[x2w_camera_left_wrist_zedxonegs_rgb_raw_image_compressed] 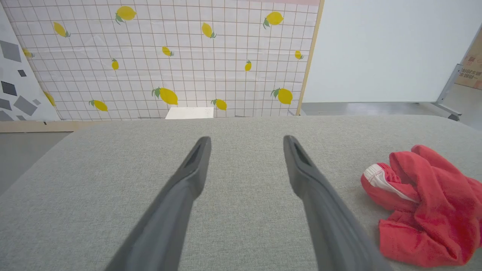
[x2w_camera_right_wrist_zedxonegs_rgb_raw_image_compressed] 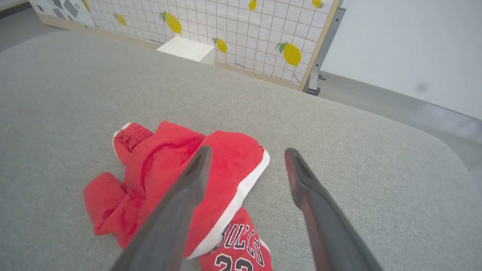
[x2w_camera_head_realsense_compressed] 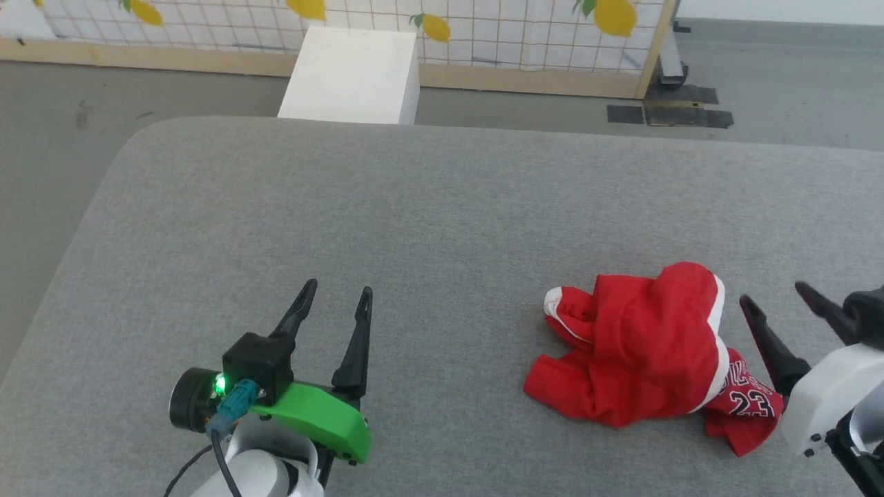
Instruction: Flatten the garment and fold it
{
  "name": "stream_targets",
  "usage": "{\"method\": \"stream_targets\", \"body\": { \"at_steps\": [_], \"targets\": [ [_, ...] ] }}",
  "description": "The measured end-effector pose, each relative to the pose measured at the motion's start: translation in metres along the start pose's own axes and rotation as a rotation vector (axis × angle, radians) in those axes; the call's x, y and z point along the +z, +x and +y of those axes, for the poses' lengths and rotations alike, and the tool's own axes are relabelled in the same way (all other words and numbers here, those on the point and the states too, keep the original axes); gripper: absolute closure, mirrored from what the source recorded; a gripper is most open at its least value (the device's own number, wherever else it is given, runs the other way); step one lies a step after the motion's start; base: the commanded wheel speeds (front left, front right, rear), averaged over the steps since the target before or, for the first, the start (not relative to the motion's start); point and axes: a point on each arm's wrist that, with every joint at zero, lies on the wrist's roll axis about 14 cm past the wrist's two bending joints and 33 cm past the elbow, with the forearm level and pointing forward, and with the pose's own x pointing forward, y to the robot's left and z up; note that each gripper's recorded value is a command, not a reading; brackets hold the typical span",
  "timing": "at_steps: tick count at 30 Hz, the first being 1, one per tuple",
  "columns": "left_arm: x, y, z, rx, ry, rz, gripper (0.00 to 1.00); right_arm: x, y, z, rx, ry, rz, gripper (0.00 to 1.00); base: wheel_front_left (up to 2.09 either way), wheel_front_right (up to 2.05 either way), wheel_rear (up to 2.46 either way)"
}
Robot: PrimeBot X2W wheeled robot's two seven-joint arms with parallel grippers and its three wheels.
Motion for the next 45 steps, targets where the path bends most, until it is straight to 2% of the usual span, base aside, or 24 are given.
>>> {"method": "stream_targets", "body": {
  "at_steps": [6, 11, 19, 22, 26, 34, 40, 45],
  "targets": [
    [-0.009, 0.004, -0.01, -0.027, -0.048, 0.062, 0.0, 0.028, -0.007, 0.003, -0.033, 0.072, -0.251, 0.0, 0.0, 0.0, 0.0],
    [-0.023, 0.01, -0.022, -0.083, -0.045, 0.156, 0.0, 0.031, -0.012, 0.001, -0.082, 0.099, -0.347, 0.0, 0.0, 0.0, 0.0],
    [-0.029, 0.043, -0.069, -0.312, -0.008, 0.367, 0.0, 0.007, -0.008, -0.009, -0.147, 0.081, -0.29, 0.0, 0.0, 0.0, 0.0],
    [-0.025, 0.06, -0.088, -0.378, -0.048, 0.425, 0.0, -0.001, -0.006, -0.013, -0.163, 0.081, -0.271, 0.0, 0.0, 0.0, 0.0],
    [-0.045, 0.068, -0.111, -0.482, -0.067, 0.613, 0.0, -0.01, -0.003, -0.018, -0.18, 0.079, -0.247, 0.0, 0.0, 0.0, 0.0],
    [-0.086, 0.077, -0.128, -0.564, -0.056, 0.891, 0.0, -0.02, -0.003, -0.029, -0.231, 0.089, -0.233, 0.0, 0.0, 0.0, 0.0],
    [-0.099, 0.077, -0.158, -0.642, -0.162, 0.964, 0.0, -0.038, -0.007, -0.038, -0.276, 0.098, -0.19, 0.0, 0.0, 0.0, 0.0],
    [-0.12, 0.077, -0.158, -0.644, -0.126, 1.02, 0.0, -0.05, -0.01, -0.042, -0.302, 0.104, -0.16, 0.0, 0.0, 0.0, 0.0]
  ]
}}
